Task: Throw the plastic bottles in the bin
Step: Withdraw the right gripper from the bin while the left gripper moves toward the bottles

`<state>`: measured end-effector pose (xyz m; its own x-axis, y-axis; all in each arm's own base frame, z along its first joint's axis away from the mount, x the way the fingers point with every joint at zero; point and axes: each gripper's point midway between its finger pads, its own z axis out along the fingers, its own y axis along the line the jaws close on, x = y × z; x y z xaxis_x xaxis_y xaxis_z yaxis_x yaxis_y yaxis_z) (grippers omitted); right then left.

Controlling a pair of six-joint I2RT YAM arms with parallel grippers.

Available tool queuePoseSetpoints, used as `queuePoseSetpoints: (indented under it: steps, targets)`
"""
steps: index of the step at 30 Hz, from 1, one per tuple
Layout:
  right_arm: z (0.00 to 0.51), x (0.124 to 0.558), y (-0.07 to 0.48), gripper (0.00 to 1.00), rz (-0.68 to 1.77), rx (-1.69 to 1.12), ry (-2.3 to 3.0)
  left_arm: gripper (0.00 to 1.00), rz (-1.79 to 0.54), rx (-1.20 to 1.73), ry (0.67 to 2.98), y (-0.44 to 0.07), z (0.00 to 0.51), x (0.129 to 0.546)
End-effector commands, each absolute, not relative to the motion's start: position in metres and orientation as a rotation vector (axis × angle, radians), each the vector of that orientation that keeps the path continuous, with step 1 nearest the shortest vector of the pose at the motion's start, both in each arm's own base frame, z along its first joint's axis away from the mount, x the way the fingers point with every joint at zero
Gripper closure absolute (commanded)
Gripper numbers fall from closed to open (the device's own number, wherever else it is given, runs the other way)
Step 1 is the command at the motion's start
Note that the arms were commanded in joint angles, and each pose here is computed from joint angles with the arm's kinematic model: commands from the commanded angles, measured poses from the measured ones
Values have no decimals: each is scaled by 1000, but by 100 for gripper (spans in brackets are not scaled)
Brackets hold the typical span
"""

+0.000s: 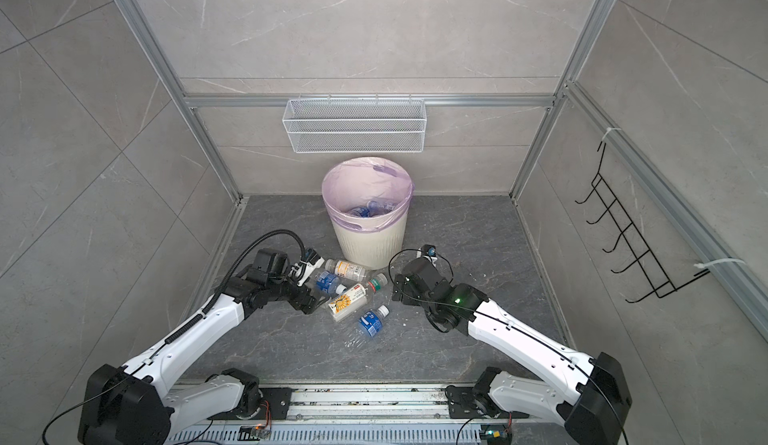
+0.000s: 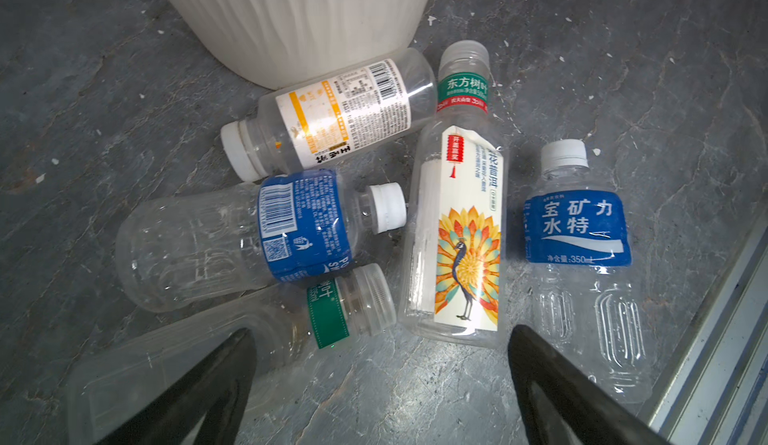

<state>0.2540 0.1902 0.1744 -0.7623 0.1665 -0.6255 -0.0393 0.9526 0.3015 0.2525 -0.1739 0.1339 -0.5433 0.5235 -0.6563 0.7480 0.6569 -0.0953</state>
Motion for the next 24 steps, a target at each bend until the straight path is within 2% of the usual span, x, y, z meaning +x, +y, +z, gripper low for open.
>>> queuePoseSetpoints:
  steps: [1,24]
  targets:
    - [176,252,184,3,393,140,2391,3,-504,1064,2200,-187,154,248]
    - [155,237,167,3,345,190,2431,3,-561,1128,2209,-231,152,238]
